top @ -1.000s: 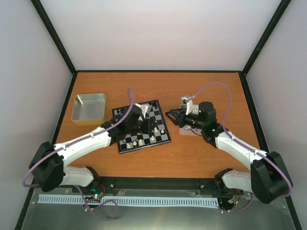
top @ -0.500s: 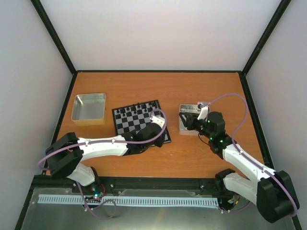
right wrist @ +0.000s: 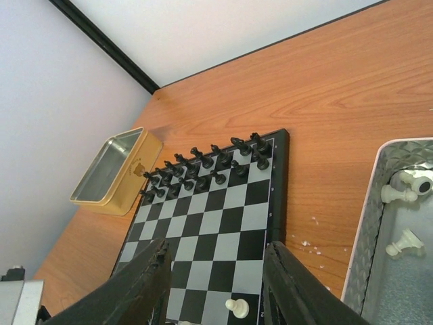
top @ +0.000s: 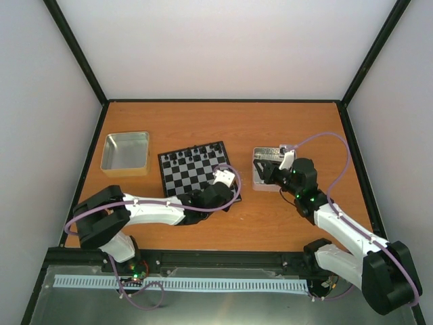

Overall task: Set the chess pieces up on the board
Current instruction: Place the chess piece on the chessboard, then pick up the chess piece from the storage box.

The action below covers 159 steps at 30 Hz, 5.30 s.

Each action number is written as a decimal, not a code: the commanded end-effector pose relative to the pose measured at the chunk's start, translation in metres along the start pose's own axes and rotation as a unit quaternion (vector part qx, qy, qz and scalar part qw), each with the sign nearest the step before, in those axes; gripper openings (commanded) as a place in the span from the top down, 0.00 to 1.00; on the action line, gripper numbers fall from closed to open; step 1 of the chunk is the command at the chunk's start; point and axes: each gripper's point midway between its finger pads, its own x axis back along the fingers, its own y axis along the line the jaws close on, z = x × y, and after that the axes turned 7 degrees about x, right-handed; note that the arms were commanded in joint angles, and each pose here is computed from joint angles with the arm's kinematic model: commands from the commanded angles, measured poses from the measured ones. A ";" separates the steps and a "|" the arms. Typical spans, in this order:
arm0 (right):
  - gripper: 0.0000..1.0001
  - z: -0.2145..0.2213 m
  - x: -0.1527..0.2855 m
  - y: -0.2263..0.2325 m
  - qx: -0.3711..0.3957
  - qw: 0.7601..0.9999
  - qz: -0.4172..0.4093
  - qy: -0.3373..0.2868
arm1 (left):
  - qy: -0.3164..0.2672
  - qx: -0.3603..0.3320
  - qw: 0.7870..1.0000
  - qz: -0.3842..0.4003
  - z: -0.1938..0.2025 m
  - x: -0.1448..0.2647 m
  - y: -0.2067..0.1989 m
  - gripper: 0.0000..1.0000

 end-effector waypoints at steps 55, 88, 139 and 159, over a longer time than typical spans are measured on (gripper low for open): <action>0.59 -0.001 -0.001 -0.024 -0.010 0.996 0.079 0.030 | -0.038 0.041 0.998 -0.004 -0.063 0.020 0.002 0.63; 0.62 0.068 -0.075 -0.133 -0.077 0.916 0.289 0.268 | -0.110 0.208 0.971 0.029 -0.117 0.115 0.105 0.31; 0.82 0.023 -0.070 -0.097 -0.067 0.939 0.277 0.191 | -0.069 0.212 0.957 0.184 -0.103 0.100 0.051 0.22; 0.81 0.036 -0.065 0.064 -0.346 0.920 -0.041 0.177 | -0.011 0.278 0.930 0.239 -0.082 0.061 0.027 0.27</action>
